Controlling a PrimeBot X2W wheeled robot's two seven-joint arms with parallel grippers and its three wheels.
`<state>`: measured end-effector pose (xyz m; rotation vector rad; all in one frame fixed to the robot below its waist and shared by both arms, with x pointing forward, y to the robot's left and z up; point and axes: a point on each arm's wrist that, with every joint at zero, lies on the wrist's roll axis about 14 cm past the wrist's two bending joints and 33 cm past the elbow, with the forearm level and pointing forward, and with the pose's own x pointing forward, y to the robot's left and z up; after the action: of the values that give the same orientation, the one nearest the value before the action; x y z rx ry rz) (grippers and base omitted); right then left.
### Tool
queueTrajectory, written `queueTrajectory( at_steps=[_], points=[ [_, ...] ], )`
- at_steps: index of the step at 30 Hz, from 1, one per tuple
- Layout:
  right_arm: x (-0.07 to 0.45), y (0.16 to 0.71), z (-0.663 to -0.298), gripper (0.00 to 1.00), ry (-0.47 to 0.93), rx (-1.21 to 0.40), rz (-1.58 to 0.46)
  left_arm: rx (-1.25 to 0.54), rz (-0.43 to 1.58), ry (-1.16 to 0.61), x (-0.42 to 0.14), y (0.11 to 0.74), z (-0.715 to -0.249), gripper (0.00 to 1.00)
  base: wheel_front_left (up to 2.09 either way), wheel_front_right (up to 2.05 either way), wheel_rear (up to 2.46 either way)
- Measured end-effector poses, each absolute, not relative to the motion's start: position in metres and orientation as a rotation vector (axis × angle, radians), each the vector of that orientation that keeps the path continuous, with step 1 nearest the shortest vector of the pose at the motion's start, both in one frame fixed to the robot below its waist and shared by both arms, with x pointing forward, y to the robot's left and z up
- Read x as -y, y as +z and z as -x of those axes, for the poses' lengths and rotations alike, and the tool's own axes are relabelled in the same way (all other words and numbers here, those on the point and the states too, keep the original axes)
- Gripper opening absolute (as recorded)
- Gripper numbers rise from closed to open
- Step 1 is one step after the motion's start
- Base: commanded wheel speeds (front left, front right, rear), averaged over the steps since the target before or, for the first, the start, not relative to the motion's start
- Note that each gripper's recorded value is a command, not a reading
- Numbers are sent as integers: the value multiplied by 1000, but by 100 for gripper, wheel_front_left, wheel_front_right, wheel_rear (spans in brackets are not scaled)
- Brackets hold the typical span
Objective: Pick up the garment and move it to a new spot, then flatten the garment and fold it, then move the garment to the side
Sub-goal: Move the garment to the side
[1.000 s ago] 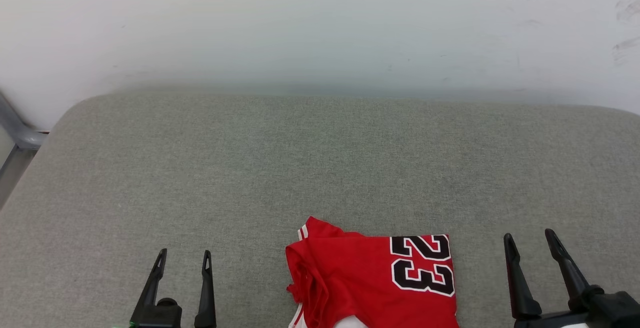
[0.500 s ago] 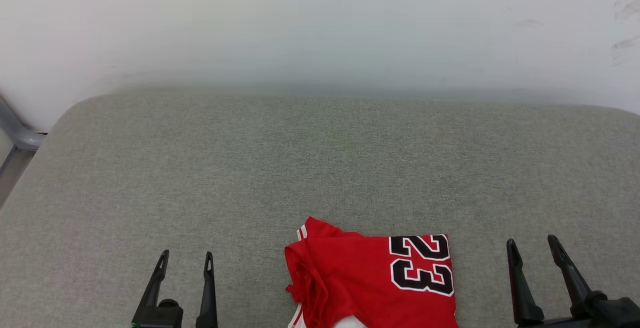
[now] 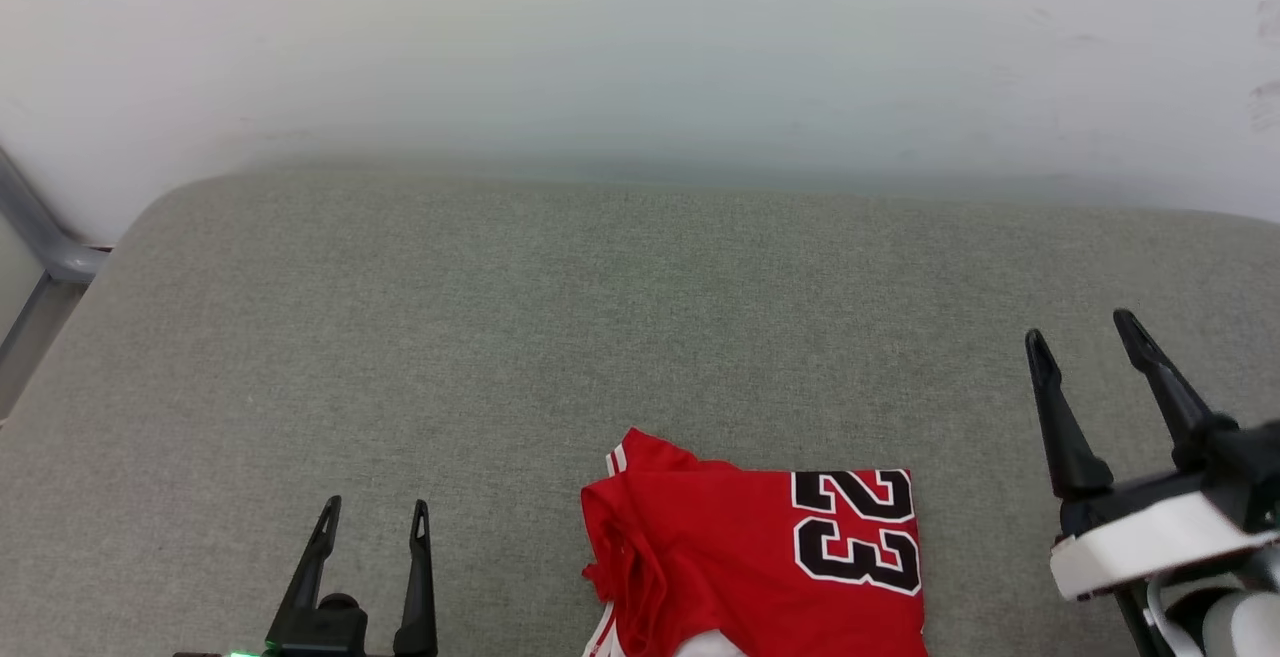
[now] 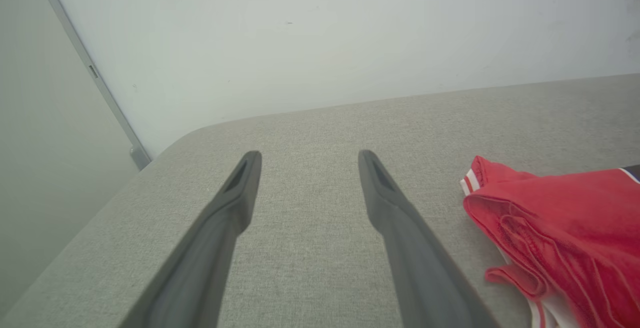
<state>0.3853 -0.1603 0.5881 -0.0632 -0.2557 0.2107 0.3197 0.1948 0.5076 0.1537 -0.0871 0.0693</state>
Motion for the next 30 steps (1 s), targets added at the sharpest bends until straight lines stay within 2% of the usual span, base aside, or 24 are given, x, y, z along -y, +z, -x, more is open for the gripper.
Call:
queueTrajectory(
  at_steps=[5,13,24,30],
  points=[
    [137,594,-408,100,333,130,61,79,-156,75,-197,506,-321,100,0,0,0],
    [108,544,-405,100,516,-267,151,70,-153,87,-199,504,-323,100,0,0,0],
    [113,469,-379,100,589,-682,197,65,-146,91,-198,502,-329,100,0,0,0],
    [116,437,-367,100,604,-838,181,53,-144,94,-198,499,-331,100,0,0,0]
  ],
)
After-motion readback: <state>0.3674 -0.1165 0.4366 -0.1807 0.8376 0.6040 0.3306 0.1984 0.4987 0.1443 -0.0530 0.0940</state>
